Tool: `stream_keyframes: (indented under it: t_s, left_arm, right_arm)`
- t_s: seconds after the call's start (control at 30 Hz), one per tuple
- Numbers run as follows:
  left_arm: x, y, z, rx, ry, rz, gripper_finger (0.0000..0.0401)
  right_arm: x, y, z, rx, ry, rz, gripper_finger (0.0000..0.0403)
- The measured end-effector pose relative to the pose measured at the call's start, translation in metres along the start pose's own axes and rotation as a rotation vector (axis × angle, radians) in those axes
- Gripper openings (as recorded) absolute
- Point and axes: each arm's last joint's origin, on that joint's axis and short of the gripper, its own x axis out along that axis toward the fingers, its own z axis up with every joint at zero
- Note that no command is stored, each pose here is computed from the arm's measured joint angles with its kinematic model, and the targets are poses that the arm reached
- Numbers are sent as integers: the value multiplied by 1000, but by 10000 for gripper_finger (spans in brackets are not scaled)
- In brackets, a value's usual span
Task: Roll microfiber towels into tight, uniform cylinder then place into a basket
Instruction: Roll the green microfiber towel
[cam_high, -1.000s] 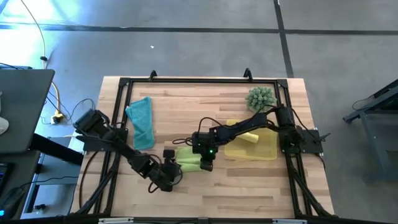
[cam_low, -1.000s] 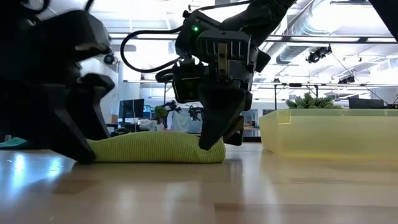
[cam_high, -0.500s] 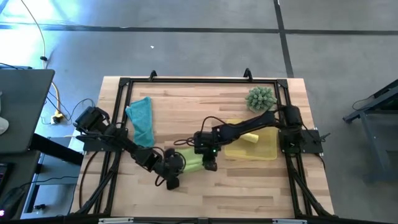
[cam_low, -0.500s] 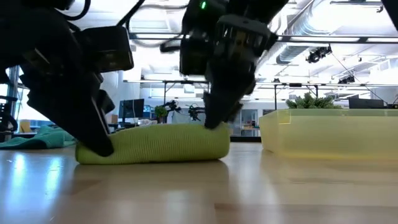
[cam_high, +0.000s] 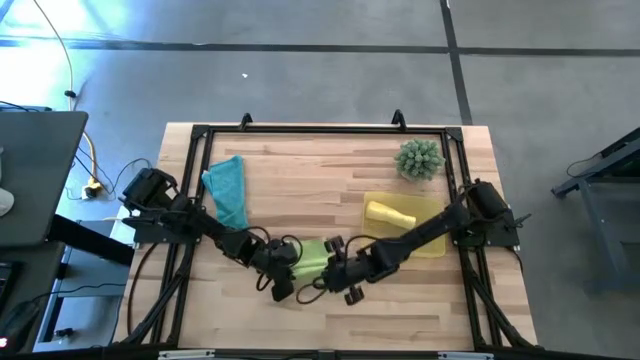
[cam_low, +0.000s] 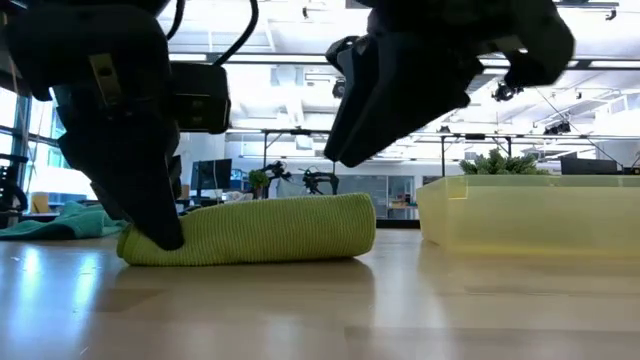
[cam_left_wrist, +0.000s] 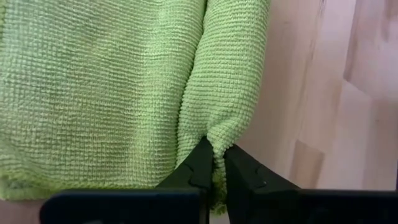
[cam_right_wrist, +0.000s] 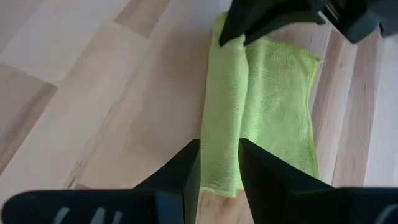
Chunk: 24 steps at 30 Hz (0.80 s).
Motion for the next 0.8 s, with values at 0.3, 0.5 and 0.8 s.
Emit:
stream_keyframes:
  t_s: [0.3,0.5,0.8]
  left_arm:
    - [1,5,7,-28,32,-37,11]
    - [1,6,8,-30,33,-42,11]
    - [1,6,8,-30,31,-51,11]
  right_arm:
    - [11,16,-6,45,45,28,143]
    - [21,14,-9,37,65,-7,181]
    - [45,5,-20,49,119,-5,185]
